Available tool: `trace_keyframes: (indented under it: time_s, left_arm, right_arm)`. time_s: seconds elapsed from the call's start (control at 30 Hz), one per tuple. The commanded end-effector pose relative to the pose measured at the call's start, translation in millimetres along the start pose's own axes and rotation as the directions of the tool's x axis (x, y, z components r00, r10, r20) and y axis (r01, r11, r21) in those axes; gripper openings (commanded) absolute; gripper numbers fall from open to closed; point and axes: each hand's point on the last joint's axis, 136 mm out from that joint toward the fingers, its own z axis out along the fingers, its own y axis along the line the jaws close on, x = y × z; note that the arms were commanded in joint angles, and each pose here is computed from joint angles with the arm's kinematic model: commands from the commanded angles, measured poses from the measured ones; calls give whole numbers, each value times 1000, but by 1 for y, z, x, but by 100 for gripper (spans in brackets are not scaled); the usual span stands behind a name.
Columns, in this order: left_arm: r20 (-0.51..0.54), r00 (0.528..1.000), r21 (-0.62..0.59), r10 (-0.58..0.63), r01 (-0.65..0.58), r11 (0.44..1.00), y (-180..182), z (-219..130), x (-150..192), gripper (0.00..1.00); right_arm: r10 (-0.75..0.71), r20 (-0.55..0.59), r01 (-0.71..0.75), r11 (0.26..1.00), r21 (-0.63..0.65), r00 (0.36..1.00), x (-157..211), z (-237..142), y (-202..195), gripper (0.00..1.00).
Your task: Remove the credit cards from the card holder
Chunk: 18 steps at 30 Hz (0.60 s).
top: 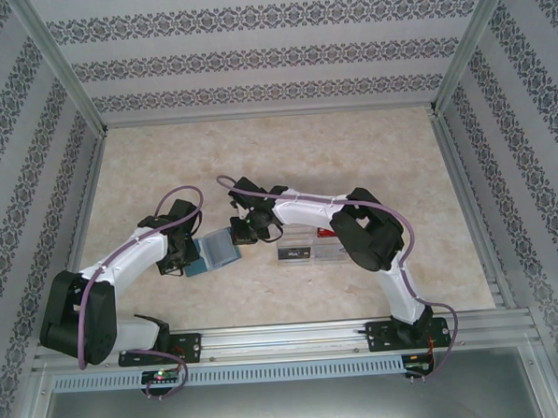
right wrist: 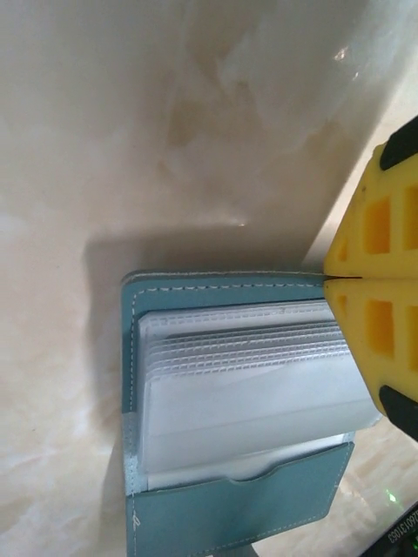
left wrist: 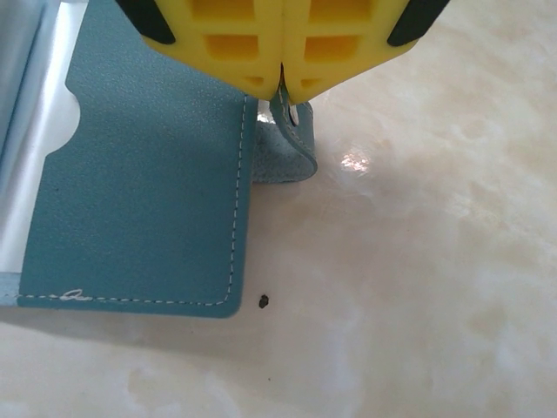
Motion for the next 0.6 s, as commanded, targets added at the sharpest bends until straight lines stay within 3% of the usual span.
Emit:
trace_keyframes:
  time_s: [0.0, 0.27, 0.57]
  left_arm:
    - [-20, 1000, 5, 8, -8, 1000, 1, 4, 4, 0]
    - [-21, 1000, 33, 5, -4, 999, -5, 7, 4, 0]
    - [-37, 999, 79, 11, -8, 997, -16, 12, 4, 0]
  right_arm:
    - [-13, 32, 14, 999, -47, 999, -5, -14, 12, 0]
    - [-73, 96, 84, 990, -115, 993, -9, -51, 42, 0]
    - [-154, 64, 164, 967, -195, 986, 2, -54, 77, 0]
